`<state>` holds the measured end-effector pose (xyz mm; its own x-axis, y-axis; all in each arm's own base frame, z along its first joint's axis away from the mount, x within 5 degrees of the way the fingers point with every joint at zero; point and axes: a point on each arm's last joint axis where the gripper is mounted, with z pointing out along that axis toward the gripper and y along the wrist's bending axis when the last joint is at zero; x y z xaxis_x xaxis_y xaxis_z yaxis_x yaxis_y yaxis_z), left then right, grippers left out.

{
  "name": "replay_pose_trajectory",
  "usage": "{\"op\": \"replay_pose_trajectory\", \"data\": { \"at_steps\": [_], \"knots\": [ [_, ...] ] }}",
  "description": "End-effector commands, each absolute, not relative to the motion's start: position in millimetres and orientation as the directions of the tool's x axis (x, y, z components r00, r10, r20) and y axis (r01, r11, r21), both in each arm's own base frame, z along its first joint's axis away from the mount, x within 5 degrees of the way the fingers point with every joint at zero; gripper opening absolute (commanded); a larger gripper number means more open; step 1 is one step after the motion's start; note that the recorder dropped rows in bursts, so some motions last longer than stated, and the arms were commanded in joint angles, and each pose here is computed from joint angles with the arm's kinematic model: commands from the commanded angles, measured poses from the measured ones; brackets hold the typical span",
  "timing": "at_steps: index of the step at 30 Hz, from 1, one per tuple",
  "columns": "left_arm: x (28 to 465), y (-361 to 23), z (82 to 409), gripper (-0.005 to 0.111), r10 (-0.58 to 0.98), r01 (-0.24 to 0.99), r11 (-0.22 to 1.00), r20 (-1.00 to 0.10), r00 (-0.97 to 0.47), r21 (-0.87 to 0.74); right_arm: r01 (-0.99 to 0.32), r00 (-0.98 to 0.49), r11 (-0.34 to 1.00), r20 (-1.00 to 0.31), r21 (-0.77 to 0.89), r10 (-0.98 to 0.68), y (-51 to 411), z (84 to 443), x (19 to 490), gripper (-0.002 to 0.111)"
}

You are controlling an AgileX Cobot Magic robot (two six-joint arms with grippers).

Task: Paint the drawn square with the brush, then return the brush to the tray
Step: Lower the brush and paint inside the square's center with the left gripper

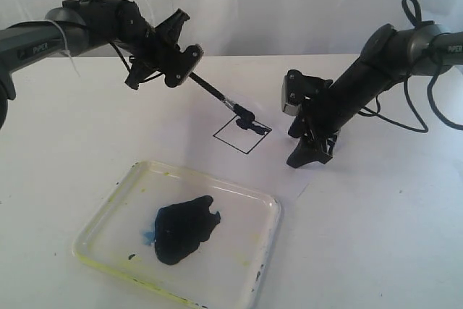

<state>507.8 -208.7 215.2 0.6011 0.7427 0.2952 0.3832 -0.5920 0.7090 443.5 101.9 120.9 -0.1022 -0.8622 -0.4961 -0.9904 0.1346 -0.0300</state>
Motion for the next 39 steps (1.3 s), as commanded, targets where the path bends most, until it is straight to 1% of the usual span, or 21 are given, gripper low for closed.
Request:
{"op": "replay_pose_trajectory", "data": {
  "at_steps": [1, 4, 9, 16, 22, 25, 29, 39],
  "knots": [
    [498, -214, 238, 0.0, 0.745, 0.384, -0.577, 0.272, 0.609, 0.721, -0.994, -0.083, 0.109, -0.469, -0.029, -0.879, 100, 111, 442, 0.07],
    [495, -217, 238, 0.0, 0.766, 0.42, -0.548, 0.232, 0.599, 0.724, -0.994, -0.083, 0.109, -0.469, -0.029, -0.879, 100, 111, 442, 0.07],
    [495, -217, 237, 0.0, 0.771, 0.432, -0.543, 0.223, 0.597, 0.72, -0.994, -0.083, 0.109, -0.469, -0.029, -0.879, 100, 111, 442, 0.07],
    [501, -219, 214, 0.0, 0.792, 0.471, -0.515, 0.188, 0.581, 0.716, -0.994, -0.083, 0.109, -0.469, -0.029, -0.879, 100, 111, 442, 0.07],
    [501, -219, 209, 0.0, 0.789, 0.473, -0.525, 0.195, 0.583, 0.708, -0.994, -0.083, 0.109, -0.469, -0.029, -0.879, 100, 111, 442, 0.07],
    [501, -217, 202, 0.0, 0.784, 0.496, -0.541, 0.193, 0.59, 0.68, -0.994, -0.083, 0.109, -0.469, -0.029, -0.879, 100, 111, 442, 0.07],
    [504, -217, 194, 0.0, 0.778, 0.488, -0.556, 0.214, 0.591, 0.673, -0.994, -0.083, 0.109, -0.469, -0.029, -0.879, 100, 111, 442, 0.07],
    [506, -213, 193, 0.0, 0.785, 0.492, -0.548, 0.213, 0.582, 0.677, -0.994, -0.083, 0.109, -0.469, -0.029, -0.879, 100, 111, 442, 0.07]
  ]
}}
